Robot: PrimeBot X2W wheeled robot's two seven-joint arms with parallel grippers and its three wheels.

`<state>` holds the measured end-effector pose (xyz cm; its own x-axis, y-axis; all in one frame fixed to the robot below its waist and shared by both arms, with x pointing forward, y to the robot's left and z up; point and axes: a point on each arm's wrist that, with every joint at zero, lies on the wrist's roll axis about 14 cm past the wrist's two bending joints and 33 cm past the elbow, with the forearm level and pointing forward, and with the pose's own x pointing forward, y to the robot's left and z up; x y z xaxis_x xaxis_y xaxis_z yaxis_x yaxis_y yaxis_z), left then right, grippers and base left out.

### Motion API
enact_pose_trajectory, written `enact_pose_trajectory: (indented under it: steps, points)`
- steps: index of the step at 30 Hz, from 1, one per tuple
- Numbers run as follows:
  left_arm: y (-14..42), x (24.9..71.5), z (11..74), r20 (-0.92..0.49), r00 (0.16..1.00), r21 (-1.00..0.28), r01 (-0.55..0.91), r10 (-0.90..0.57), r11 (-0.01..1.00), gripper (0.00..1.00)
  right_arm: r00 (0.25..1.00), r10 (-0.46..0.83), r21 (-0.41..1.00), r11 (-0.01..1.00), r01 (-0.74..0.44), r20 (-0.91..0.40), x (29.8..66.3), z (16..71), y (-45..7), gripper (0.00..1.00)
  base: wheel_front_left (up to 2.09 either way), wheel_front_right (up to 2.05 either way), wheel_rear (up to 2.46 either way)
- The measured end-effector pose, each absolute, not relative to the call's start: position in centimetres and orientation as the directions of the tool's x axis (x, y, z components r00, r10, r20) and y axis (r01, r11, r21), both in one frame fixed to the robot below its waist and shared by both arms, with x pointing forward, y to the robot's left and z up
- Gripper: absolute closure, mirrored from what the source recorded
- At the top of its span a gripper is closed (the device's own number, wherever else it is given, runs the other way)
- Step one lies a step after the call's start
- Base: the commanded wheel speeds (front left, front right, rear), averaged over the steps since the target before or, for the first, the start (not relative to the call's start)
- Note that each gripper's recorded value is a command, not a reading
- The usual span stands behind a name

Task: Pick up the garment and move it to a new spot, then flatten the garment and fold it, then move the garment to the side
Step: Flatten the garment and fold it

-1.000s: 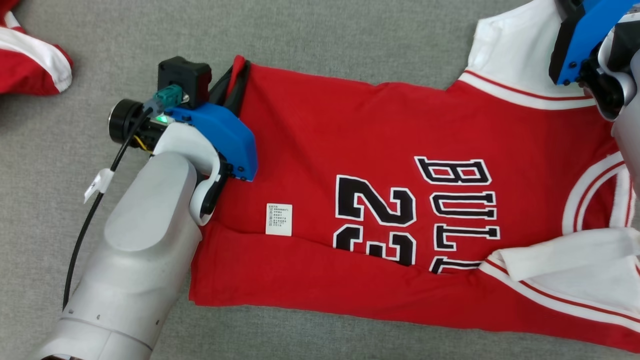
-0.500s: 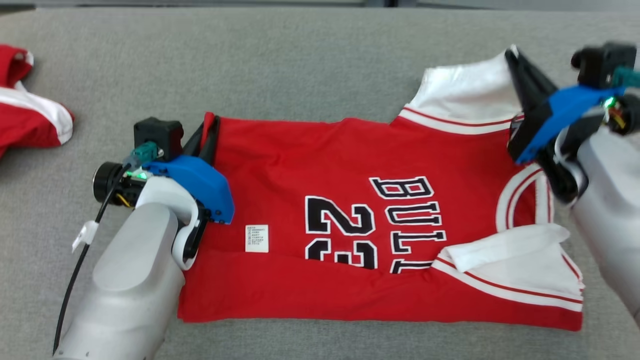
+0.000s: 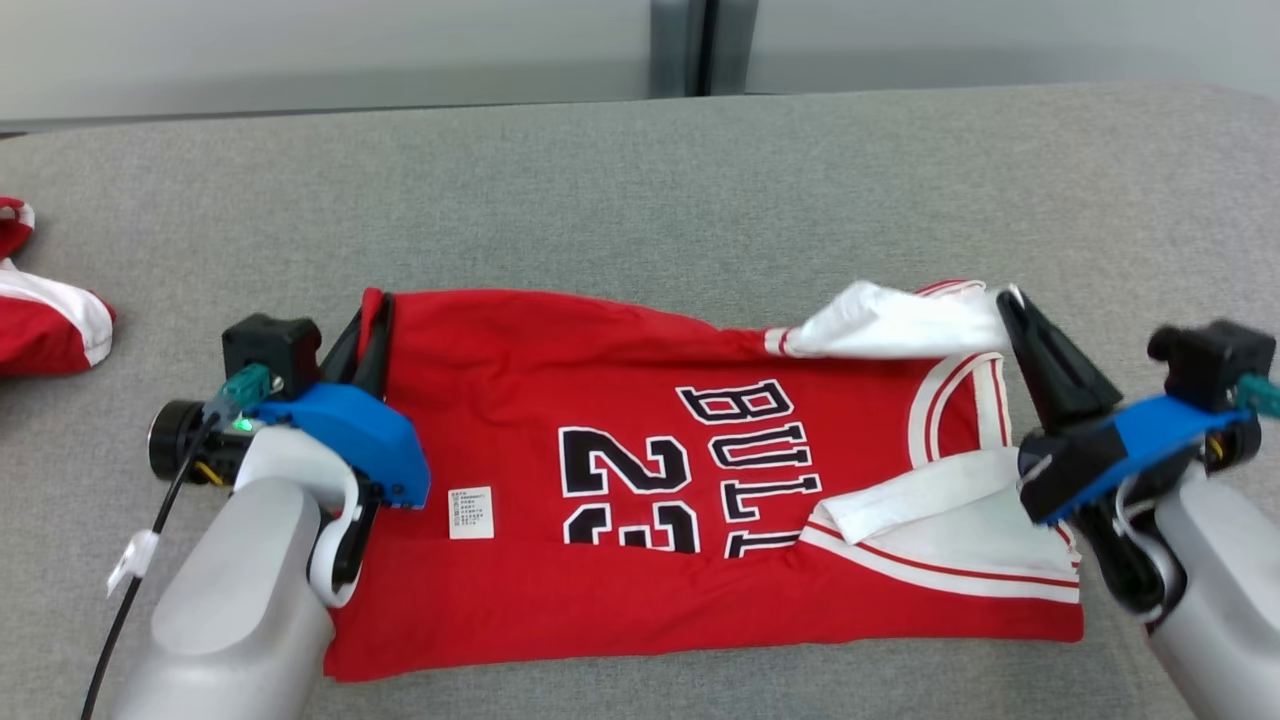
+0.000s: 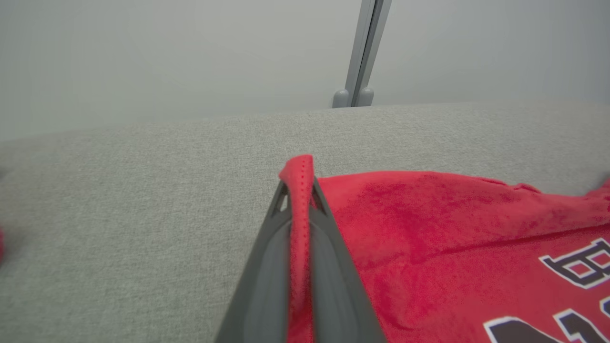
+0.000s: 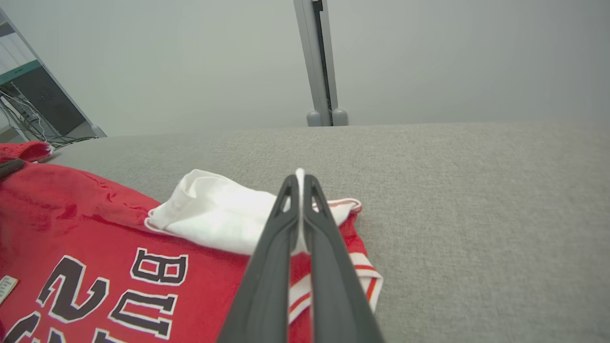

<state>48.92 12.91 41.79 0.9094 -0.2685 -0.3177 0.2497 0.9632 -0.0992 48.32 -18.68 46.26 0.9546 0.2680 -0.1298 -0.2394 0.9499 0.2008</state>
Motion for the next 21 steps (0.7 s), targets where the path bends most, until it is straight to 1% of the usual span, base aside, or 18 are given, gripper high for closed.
enact_pose_trajectory:
  steps: [7,21]
  points:
    - [13.3,47.4,41.6,-0.300,0.917,-0.097,0.245,-0.263,0.965,1.00,0.966,0.224,0.258,0.948,-0.184,-0.133,44.8,45.3,-19.5,1.00,0.00,0.00,0.00]
    - [13.8,43.6,40.1,-0.316,0.922,-0.128,0.194,-0.225,0.973,1.00,0.962,0.170,0.320,0.943,-0.095,-0.214,40.3,42.4,-19.1,1.00,0.00,0.00,0.00]
